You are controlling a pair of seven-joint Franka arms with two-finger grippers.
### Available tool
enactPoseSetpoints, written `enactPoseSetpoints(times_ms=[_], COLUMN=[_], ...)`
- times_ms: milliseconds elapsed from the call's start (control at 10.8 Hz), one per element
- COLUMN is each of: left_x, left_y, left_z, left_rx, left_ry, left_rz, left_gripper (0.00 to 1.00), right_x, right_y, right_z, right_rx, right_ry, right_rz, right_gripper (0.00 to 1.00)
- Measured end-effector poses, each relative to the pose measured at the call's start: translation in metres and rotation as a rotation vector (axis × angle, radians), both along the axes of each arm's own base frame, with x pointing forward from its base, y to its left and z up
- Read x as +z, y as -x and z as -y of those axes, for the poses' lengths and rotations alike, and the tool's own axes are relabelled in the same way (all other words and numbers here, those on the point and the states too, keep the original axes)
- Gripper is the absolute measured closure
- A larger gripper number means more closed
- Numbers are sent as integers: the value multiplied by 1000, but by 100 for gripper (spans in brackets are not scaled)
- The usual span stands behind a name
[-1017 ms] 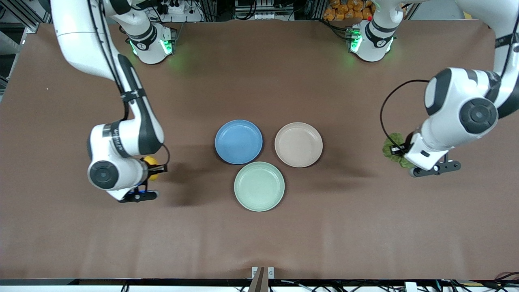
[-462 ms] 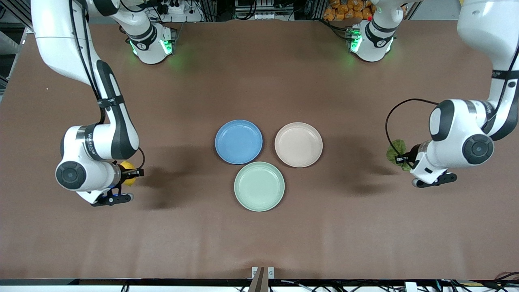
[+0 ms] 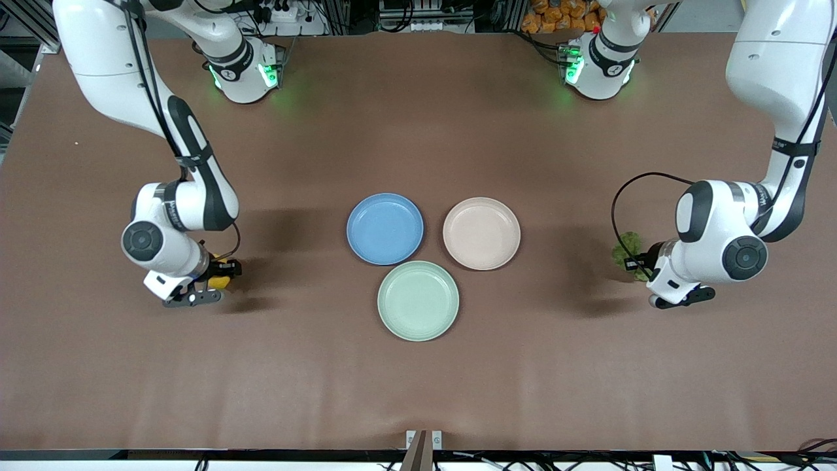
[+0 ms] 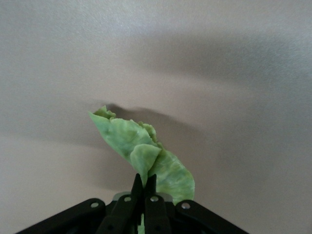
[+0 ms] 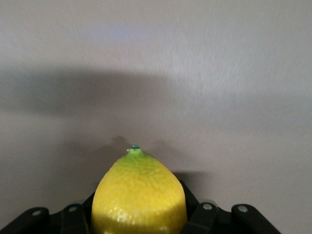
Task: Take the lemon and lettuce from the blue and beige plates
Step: 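Lower and release the lemon with the right gripper while the left releases lettuce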
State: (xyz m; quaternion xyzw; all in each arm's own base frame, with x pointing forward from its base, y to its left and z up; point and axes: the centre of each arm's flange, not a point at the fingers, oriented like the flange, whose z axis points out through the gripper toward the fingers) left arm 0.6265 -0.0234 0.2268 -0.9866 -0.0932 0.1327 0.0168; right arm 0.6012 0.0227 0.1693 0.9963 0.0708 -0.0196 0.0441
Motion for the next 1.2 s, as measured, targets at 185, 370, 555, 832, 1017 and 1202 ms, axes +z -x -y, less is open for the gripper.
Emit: enactPoseSetpoints(times_ms=[185,370,555,832,1017,1202], left_x=[-9,-9,1,61,118,184], left_y=[1,-1,-7,-18,-14,-4], left_z=[-1,-2,-3,-5,-7,-7], left_rx=[2,3,7,9,10,12], left_ry=[3,3,2,-11,-29,-51], left_rz=[-9,-5,18,93,127,140], left_gripper=[86,61,32,0,0,0], right_x=[0,0,4,58,113,153], right_y=[8,12,10,-14,-34,-43], right_z=[3,6,13,11,6,3], right_rx=[16,19,10,-5,-10,-14], right_ry=[-5,-7,-7,-11,-15,-15], right_rz=[41,57,55,-96,-157,-222], right_gripper=[42,42,27,0,0,0])
